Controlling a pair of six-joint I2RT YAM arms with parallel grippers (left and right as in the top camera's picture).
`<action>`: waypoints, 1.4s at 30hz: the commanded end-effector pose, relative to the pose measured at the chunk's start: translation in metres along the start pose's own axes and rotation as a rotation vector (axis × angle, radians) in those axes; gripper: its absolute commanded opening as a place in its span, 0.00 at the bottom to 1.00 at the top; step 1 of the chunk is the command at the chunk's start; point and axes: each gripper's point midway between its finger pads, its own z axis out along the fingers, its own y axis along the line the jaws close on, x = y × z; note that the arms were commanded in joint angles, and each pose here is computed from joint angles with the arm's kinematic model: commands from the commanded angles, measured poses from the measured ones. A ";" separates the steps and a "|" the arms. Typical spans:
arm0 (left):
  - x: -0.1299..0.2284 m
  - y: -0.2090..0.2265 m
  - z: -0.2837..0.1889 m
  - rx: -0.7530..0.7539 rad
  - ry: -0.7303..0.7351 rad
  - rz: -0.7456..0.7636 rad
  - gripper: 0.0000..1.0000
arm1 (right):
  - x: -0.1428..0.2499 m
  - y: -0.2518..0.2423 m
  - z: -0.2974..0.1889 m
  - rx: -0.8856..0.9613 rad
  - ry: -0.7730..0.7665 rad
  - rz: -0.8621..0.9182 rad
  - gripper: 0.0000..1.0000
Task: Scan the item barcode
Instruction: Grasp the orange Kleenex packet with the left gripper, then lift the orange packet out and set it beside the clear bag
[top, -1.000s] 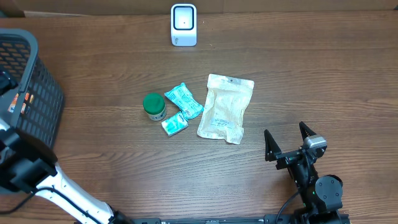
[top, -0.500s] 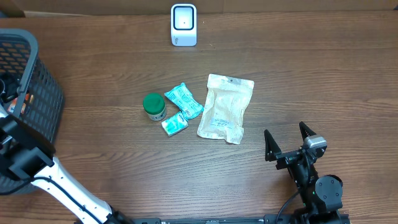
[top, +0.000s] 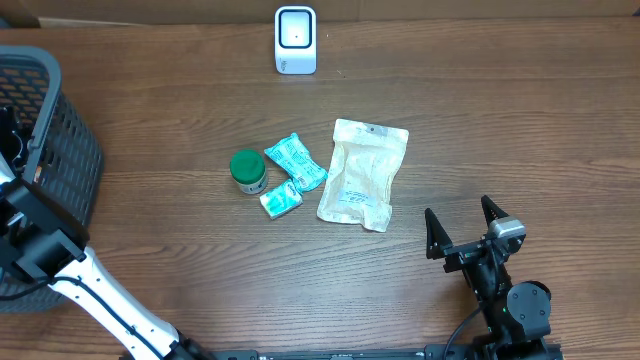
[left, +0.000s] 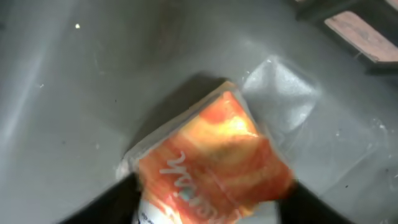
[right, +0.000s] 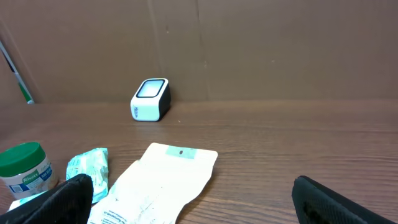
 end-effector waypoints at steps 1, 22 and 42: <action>0.010 -0.004 0.015 0.034 0.041 0.025 0.20 | 0.001 0.001 0.000 -0.006 -0.005 -0.002 1.00; -0.021 0.005 -0.163 0.003 -0.255 -0.108 0.04 | 0.001 0.001 0.000 -0.006 -0.005 -0.002 1.00; 0.088 -0.162 -0.404 0.416 -0.588 0.210 0.04 | 0.001 0.001 0.000 -0.006 -0.005 -0.002 1.00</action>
